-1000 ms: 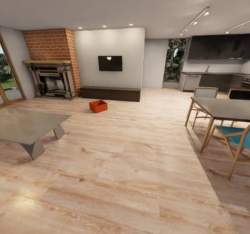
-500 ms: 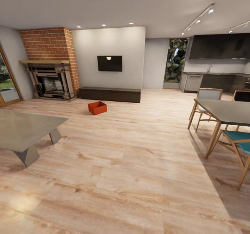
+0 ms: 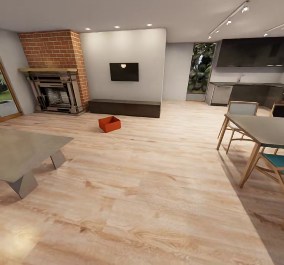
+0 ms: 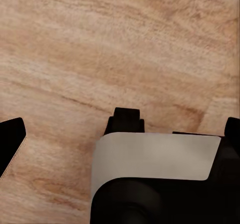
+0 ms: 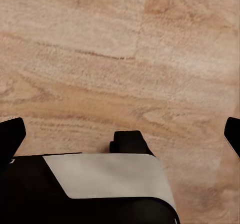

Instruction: Move the two storage containers from the living room to the garage. In the garage, place one container on the floor and stack the other container on top of it (either order is fine).

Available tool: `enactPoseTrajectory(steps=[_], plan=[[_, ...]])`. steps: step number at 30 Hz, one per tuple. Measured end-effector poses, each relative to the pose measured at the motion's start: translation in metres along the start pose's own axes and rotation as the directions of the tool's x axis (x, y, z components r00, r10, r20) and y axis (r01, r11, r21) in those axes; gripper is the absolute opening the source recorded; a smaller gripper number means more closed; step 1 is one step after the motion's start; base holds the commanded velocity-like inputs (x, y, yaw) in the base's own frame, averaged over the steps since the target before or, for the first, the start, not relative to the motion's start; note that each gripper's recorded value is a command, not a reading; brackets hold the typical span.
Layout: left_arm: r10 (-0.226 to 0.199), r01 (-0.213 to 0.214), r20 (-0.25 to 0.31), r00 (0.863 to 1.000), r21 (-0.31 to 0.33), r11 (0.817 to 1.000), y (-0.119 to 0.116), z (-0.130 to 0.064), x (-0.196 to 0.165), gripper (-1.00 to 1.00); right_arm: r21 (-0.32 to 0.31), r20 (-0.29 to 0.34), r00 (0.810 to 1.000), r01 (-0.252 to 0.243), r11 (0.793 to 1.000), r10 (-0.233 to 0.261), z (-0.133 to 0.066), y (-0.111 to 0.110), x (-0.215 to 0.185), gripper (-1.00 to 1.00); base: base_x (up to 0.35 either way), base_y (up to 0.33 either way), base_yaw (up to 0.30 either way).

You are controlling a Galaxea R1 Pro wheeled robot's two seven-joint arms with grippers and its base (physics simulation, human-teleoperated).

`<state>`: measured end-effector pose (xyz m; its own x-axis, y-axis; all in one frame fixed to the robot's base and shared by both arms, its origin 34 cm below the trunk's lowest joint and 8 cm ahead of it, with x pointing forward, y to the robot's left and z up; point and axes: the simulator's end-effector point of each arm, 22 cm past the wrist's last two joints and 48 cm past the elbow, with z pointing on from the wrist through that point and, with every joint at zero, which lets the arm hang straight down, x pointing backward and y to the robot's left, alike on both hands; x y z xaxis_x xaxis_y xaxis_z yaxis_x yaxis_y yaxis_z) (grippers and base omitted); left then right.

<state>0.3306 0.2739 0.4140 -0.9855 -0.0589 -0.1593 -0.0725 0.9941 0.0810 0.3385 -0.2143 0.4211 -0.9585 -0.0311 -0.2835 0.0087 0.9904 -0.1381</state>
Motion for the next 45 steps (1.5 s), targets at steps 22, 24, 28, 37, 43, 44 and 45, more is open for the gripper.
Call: enactPoseTrajectory(steps=[22,24,28,37,43,44,45], plan=[[-0.001,0.001,0.000,1.000,0.000,1.000,0.0000,0.0000,0.0003,1.00,0.000,0.000,1.000,0.000,1.000,0.000,0.0000,0.0000,0.0000,1.00,0.323,0.000,0.000],[-0.001,0.001,0.000,1.000,0.000,1.000,0.0000,0.0000,0.0002,1.00,0.000,0.000,1.000,0.000,1.000,0.000,0.0000,0.0000,0.0000,1.00,0.323,0.000,0.000],[-0.001,0.001,-0.001,1.000,0.000,1.000,0.0000,0.0000,0.0005,1.00,0.000,0.000,1.000,0.000,1.000,0.000,0.0000,0.0000,0.0000,1.00,0.323,0.000,0.000],[0.000,0.000,0.000,1.000,0.000,1.000,0.0000,0.0000,0.0003,1.00,0.000,0.000,1.000,0.001,1.000,-0.001,0.0000,0.0000,-0.0001,1.00,0.323,0.000,0.000],[0.000,0.000,0.000,1.000,0.000,1.000,0.0000,0.0000,0.0002,1.00,0.000,0.000,1.000,0.001,1.000,-0.001,0.0000,0.0000,-0.0001,1.00,0.323,0.000,0.000],[0.000,0.000,0.000,1.000,0.000,1.000,0.0000,0.0000,0.0002,1.00,0.000,0.000,1.000,0.001,1.000,-0.001,0.0000,0.0000,-0.0001,1.00,0.323,0.000,0.000],[0.000,0.000,0.000,1.000,0.000,1.000,0.0000,0.0000,0.0004,1.00,0.000,0.000,1.000,0.001,1.000,-0.001,0.0000,0.0000,-0.0001,1.00,0.323,0.000,0.000]])
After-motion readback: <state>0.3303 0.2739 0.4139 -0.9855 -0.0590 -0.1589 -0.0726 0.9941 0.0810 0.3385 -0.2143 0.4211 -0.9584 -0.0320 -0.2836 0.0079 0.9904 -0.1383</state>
